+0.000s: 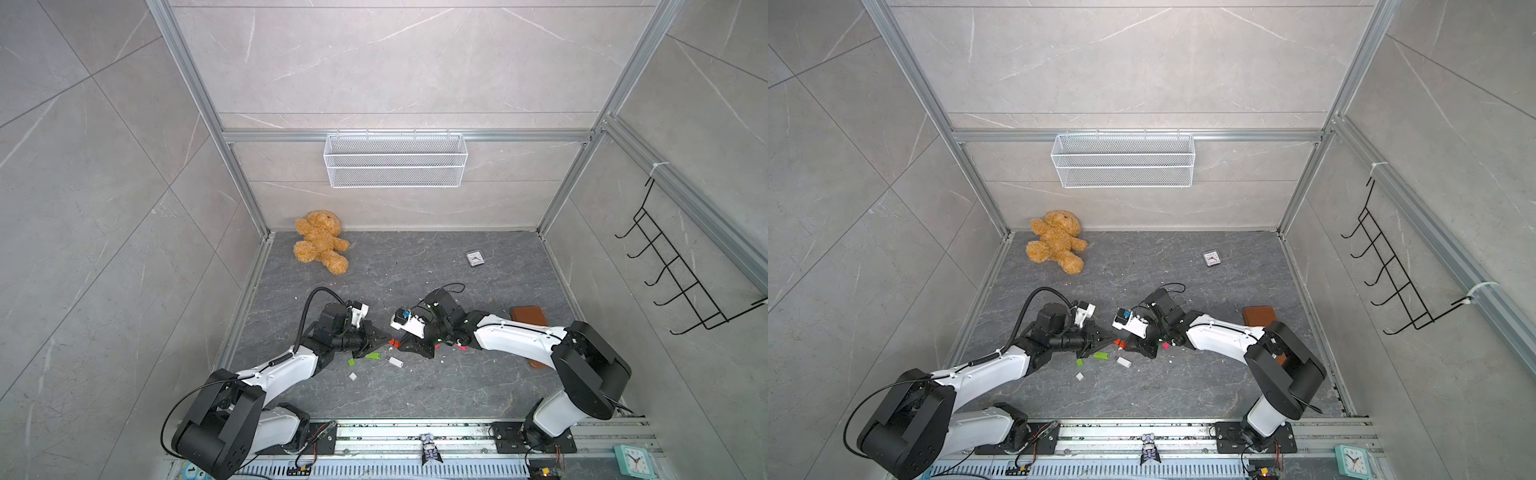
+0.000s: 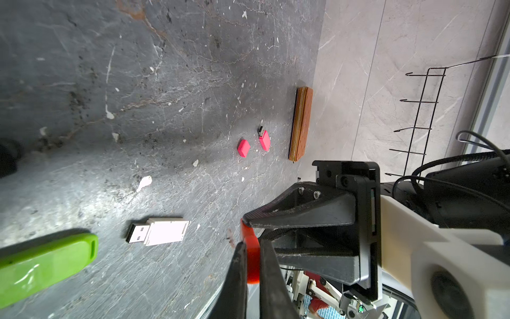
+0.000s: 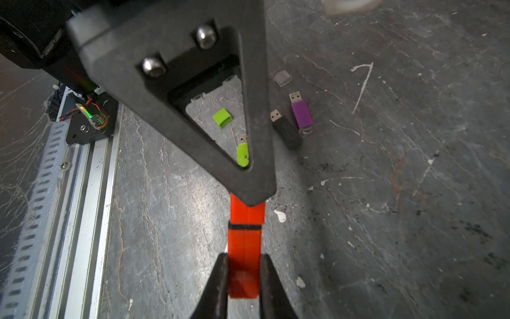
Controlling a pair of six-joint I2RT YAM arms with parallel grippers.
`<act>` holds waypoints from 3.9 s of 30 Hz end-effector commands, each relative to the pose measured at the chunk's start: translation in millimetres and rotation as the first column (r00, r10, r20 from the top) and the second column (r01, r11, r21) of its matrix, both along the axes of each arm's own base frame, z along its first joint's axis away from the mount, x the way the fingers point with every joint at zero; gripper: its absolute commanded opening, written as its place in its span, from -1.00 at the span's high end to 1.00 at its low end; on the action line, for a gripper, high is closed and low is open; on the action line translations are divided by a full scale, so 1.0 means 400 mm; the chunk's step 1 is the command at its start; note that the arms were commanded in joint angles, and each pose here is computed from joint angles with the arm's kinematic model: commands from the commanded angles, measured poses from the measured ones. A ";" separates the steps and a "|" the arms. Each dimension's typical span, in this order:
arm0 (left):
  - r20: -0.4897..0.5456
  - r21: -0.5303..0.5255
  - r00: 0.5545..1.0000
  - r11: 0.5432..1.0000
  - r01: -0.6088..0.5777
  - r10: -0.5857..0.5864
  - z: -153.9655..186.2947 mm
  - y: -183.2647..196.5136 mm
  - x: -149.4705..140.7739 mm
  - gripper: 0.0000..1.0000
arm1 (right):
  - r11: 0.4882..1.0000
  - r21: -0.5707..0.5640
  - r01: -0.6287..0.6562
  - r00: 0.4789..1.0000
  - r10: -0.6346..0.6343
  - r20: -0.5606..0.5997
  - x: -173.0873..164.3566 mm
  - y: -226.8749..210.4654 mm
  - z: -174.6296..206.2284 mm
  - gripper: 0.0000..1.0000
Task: Close the usb drive cover
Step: Close the cover of the USB drive.
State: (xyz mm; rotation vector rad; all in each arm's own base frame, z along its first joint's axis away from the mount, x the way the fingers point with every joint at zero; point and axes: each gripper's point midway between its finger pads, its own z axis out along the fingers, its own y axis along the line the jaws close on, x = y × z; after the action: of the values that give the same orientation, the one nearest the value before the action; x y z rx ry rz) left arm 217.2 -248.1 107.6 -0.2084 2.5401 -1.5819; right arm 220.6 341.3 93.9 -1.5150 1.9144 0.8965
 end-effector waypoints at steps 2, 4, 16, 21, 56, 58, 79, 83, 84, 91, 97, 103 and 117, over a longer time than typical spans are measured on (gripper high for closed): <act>-0.047 -0.024 0.992 0.993 0.113 -0.114 0.000 -0.039 -0.061 1.00 | 0.969 0.232 -0.088 0.981 0.044 0.191 0.056 0.103 0.192 0.75; -0.048 -0.024 0.992 0.993 0.113 -0.114 -0.001 -0.039 -0.061 1.00 | 0.968 0.238 -0.078 0.983 0.034 0.183 0.064 0.106 0.197 0.76; -0.033 -0.003 0.994 0.995 0.103 -0.103 -0.007 -0.036 -0.060 1.00 | 0.969 0.245 -0.037 0.998 0.024 0.058 0.074 0.112 0.185 0.75; -0.030 0.007 0.994 0.994 0.108 -0.108 -0.010 -0.036 -0.062 1.00 | 0.974 0.225 -0.036 0.998 0.023 0.057 0.074 0.107 0.169 0.75; 0.043 0.136 0.987 0.979 0.150 -0.157 0.022 -0.016 -0.053 0.58 | 0.984 -0.015 -0.176 0.983 0.176 0.049 0.005 0.025 0.036 0.73; 0.042 0.146 0.986 0.978 0.152 -0.160 0.022 -0.014 -0.054 0.53 | 0.984 -0.026 -0.178 0.983 0.179 0.049 0.003 0.020 0.031 0.73; 0.074 0.174 0.984 0.974 0.146 -0.161 0.055 0.005 -0.034 0.37 | 0.971 -0.110 -0.212 0.975 0.218 0.039 -0.024 -0.022 -0.009 0.73; 0.068 0.145 0.984 0.977 0.156 -0.167 0.055 -0.005 -0.036 0.53 | 0.972 -0.107 -0.210 0.976 0.215 0.038 -0.021 -0.021 -0.007 0.73; 0.065 0.139 0.983 0.977 0.159 -0.169 0.054 -0.006 -0.037 0.54 | 0.972 -0.106 -0.209 0.976 0.214 0.037 -0.021 -0.020 -0.007 0.73; 0.044 0.125 0.984 0.978 0.165 -0.171 0.041 -0.011 -0.042 0.57 | 0.973 -0.093 -0.210 0.976 0.214 0.032 -0.019 -0.010 -0.001 0.73; 0.030 0.128 0.985 0.977 0.167 -0.173 0.029 -0.013 -0.040 0.74 | 0.974 -0.086 -0.210 0.976 0.214 0.031 -0.020 -0.006 0.004 0.73; 0.023 0.129 0.984 0.977 0.172 -0.176 0.023 -0.013 -0.041 0.74 | 0.975 -0.078 -0.206 0.977 0.209 0.031 -0.017 -0.001 0.008 0.72; 0.039 0.192 0.988 0.972 0.137 -0.147 0.018 0.011 -0.039 0.53 | 0.976 -0.097 -0.195 0.980 0.199 0.028 -0.015 -0.006 -0.003 0.72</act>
State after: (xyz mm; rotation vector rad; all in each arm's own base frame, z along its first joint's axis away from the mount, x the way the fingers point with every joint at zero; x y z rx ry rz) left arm 202.2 -247.0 110.3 0.0127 2.7072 -1.3877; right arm 213.6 332.7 88.4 -1.7921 1.8306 0.8556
